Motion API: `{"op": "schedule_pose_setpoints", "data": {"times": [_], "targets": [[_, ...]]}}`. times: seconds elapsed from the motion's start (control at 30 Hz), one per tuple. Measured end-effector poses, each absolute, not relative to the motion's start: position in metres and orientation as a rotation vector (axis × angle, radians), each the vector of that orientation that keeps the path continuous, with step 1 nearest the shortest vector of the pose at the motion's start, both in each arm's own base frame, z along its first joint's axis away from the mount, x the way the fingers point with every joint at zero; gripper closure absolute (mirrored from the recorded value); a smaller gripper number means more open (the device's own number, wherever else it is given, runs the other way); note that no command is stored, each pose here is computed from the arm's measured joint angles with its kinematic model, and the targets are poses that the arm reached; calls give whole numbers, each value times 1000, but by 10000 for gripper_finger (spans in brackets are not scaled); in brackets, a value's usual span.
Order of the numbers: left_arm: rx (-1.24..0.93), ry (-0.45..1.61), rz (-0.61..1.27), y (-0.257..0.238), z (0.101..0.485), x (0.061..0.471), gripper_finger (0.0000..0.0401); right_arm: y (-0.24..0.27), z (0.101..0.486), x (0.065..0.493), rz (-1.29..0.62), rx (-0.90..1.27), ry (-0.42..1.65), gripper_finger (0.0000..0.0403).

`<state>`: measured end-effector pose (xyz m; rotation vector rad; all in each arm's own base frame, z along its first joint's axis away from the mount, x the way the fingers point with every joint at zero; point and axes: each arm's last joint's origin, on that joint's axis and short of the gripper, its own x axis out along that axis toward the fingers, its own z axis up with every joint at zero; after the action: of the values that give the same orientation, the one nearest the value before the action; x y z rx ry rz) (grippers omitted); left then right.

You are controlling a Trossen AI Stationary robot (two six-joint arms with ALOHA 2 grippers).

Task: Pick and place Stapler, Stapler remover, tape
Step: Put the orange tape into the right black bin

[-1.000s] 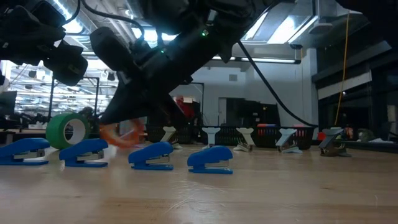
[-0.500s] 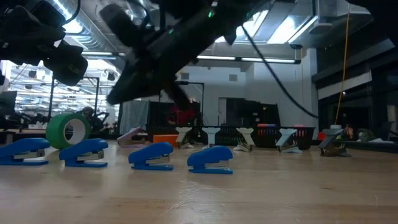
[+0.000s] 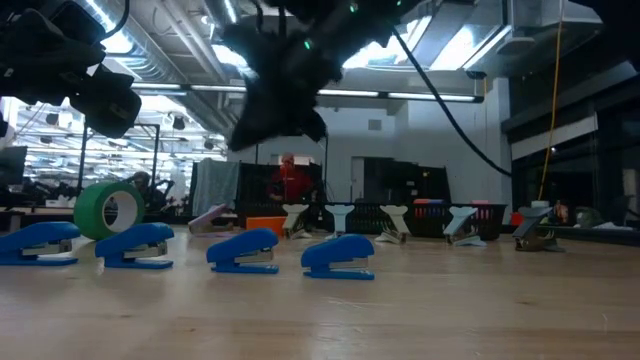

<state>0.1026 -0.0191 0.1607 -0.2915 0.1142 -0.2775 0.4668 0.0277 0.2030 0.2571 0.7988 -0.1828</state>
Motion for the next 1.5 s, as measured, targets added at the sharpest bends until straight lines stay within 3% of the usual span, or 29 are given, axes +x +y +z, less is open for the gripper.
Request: {"op": "schedule_pose_setpoints", "data": {"times": [0.17,0.43,0.57,0.73,1.13,1.37,1.5], "targets": [[-291,114,-277,-19,161,103,251,7,196,460,-231,239,900,321],[-291,114,-277,-19,161,103,251,-12,199,463,-165,71,868,194],[-291,114,-277,-19,161,103,251,-16,199,464,-139,-14,863,158],[-291,114,-277,-19,161,103,251,-26,198,464,-175,-30,866,156],[-292,114,-277,-19,161,103,251,-44,144,472,-200,-36,980,182],[-291,114,-277,-19,161,103,251,-45,134,472,-201,-34,1012,184],[-291,114,-277,-19,161,103,251,-45,134,472,-202,-33,1006,211]]}}
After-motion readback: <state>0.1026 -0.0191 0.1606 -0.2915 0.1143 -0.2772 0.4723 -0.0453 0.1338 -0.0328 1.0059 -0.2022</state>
